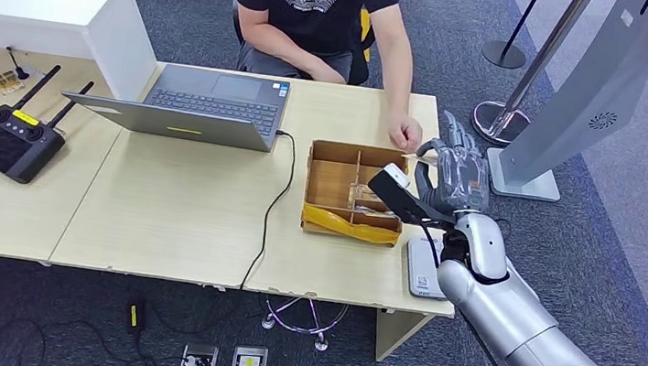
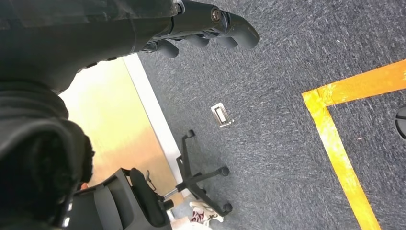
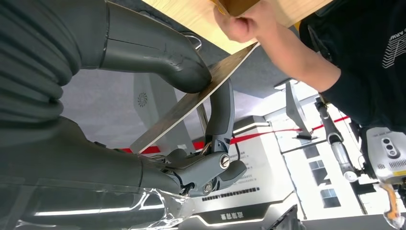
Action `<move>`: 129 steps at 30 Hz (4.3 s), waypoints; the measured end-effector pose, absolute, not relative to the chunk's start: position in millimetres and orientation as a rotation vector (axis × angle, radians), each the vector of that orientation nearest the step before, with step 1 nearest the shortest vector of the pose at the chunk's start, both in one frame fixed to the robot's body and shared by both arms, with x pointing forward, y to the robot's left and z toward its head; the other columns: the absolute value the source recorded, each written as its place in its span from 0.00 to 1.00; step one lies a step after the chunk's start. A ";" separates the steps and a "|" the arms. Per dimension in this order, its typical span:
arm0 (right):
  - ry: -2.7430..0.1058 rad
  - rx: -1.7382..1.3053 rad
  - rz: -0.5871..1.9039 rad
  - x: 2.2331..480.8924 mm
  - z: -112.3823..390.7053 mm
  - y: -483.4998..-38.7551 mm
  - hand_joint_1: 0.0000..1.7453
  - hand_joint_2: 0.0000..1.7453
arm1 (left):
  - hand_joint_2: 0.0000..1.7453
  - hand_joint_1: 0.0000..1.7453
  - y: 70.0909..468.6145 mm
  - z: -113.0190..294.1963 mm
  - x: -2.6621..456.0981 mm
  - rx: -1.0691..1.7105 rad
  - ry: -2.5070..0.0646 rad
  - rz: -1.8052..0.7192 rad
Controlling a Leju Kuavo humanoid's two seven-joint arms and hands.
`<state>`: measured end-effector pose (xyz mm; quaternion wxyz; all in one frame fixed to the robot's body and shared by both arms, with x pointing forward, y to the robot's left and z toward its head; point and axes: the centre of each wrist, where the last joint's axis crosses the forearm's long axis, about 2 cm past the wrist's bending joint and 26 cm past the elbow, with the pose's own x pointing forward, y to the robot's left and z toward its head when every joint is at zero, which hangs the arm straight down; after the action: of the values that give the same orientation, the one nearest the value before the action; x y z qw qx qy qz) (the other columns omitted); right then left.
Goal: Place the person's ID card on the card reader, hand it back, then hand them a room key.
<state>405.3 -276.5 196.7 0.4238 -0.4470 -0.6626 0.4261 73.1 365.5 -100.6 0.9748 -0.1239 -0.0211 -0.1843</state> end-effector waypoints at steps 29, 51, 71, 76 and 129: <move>-1.371 -1.132 1.012 351.7 145.1 -349.4 1.00 1.00 | 0.00 0.00 370.5 -100.5 69.4 -0.244 -0.021 -0.337; -1.328 -0.983 1.126 330.8 115.1 -327.1 1.00 1.00 | 0.00 0.00 370.6 -100.4 69.6 -0.241 -0.016 -0.346; -1.277 -0.902 1.098 314.4 94.1 -327.2 1.00 1.00 | 0.00 0.00 370.3 -100.4 69.7 -0.239 0.002 -0.349; -1.265 -0.909 1.113 314.1 90.0 -329.7 1.00 1.00 | 0.00 0.00 370.4 -100.4 69.8 -0.239 0.005 -0.347; -1.755 -1.160 1.067 420.4 241.6 -249.8 1.00 1.00 | 0.00 0.00 366.4 -100.3 73.8 -0.252 -0.054 -0.373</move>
<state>420.4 -249.8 241.6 0.3814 -0.4547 -0.6876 0.4183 73.8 366.4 -100.3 0.9745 -0.1249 -0.0268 -0.1847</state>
